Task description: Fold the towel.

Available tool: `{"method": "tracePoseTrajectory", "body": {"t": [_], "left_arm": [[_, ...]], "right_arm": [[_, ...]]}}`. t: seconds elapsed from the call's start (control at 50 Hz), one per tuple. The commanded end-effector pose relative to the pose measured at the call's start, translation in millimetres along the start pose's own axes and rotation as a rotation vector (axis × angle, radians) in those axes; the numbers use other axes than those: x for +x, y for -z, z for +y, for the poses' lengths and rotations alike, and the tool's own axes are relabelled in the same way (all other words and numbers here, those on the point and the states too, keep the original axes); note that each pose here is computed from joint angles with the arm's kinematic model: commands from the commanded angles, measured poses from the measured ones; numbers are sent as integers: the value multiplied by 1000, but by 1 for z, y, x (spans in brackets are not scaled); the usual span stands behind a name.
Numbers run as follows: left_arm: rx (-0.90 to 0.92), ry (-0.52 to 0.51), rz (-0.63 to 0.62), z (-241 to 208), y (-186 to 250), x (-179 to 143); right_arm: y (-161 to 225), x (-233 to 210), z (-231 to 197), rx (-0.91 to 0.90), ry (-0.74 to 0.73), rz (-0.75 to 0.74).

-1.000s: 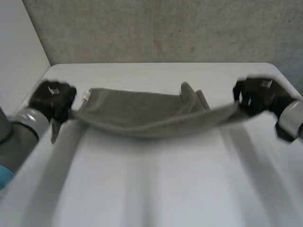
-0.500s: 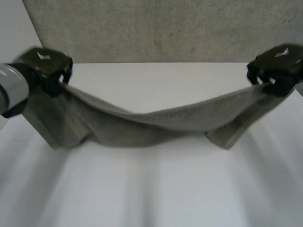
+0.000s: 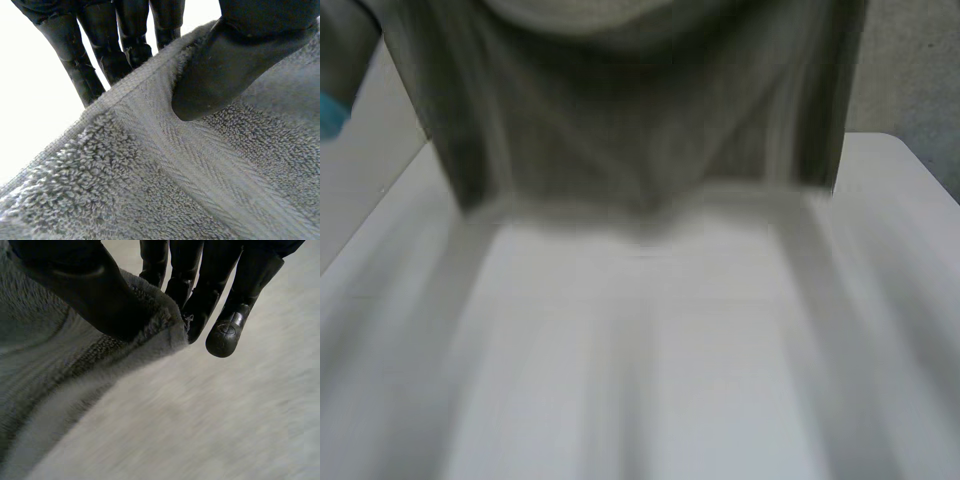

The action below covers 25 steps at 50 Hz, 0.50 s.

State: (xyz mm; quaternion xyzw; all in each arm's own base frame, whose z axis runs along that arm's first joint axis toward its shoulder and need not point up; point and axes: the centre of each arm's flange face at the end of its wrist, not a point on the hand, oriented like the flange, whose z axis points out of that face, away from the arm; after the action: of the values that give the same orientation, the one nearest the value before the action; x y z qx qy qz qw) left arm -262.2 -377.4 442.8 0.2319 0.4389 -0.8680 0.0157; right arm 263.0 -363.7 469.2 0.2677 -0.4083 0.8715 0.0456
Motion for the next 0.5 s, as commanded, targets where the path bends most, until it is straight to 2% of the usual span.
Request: {"method": "tracePoseTrajectory", "body": {"t": [0.02,0.14,0.18,0.2,0.24,0.3,0.34,0.36,0.4,0.46,0.5], "left_arm": [[169,119,-43,-39,-3,-9],[25,156,29,1,11,12],[-88,166,61,35,24,22],[-89,166,61,36,24,22],[-231,173,74,80,44,25],[-296,181,92,98,56,31],[-422,201,153,132,85,48],[-423,201,153,132,86,48],[-529,216,235,159,116,69],[-582,211,274,174,132,80],[-669,171,333,194,159,94]], "right_arm": [[1,16,-20,44,-50,24],[12,-4,3,-81,-65,-99],[22,-22,24,-174,-63,-207],[22,-23,24,-174,-63,-208],[37,-42,52,-292,-60,-316],[47,-52,68,-355,-54,-366],[71,-75,101,-484,-41,-469],[72,-75,102,-485,-41,-469],[101,-97,131,-594,-11,-571],[117,-108,145,-635,3,-617],[140,-122,163,-676,29,-671]]}}
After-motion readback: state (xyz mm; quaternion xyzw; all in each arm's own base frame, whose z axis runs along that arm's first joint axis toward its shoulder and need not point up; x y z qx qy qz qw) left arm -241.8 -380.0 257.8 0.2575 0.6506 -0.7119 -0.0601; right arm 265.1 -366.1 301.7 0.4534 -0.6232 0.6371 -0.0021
